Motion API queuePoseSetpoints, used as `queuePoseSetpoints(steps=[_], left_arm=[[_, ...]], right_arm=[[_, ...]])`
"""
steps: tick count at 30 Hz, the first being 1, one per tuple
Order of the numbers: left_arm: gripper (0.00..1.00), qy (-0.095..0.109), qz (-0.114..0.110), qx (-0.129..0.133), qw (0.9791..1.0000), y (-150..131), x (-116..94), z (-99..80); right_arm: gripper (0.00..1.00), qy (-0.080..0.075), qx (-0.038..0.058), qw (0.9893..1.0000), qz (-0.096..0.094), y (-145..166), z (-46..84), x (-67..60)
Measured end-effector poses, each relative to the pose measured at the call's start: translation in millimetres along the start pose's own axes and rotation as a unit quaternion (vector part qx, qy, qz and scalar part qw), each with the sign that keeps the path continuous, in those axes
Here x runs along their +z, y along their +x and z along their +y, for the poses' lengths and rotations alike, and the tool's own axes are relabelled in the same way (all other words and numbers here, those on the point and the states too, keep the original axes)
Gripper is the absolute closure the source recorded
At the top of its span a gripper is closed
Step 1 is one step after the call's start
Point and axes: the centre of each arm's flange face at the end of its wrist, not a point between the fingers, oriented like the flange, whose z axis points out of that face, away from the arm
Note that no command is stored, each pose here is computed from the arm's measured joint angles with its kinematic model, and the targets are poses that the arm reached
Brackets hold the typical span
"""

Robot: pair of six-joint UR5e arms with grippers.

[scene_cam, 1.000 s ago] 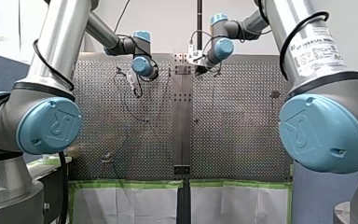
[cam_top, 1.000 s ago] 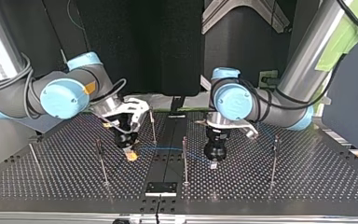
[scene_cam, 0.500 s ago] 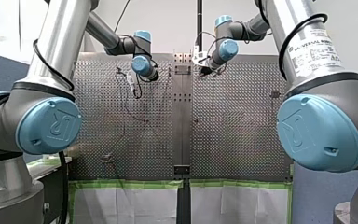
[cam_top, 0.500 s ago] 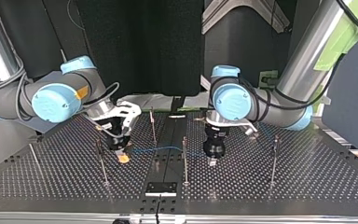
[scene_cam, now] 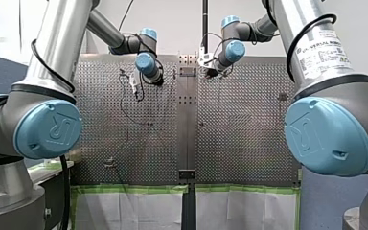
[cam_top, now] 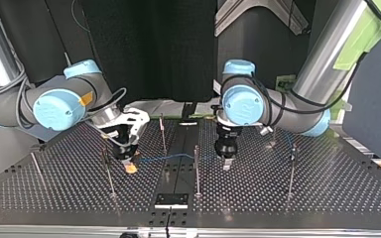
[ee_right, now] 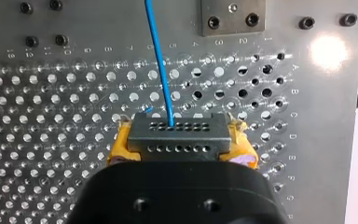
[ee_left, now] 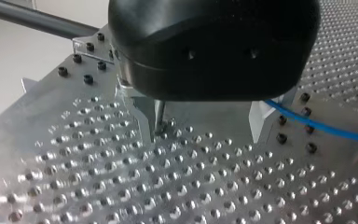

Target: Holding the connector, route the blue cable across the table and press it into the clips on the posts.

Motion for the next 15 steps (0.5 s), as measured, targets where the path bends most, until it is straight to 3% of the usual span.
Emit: queuePoseSetpoints(steps=[15], left_arm=[[0.0, 0.03, -0.005, -0.005, 0.9995, -17.5, -64.1, -24.6]], right_arm=[[1.0, -0.002, 0.0003, 1.0, 0.0, 0.6, 2.6, -0.2]])
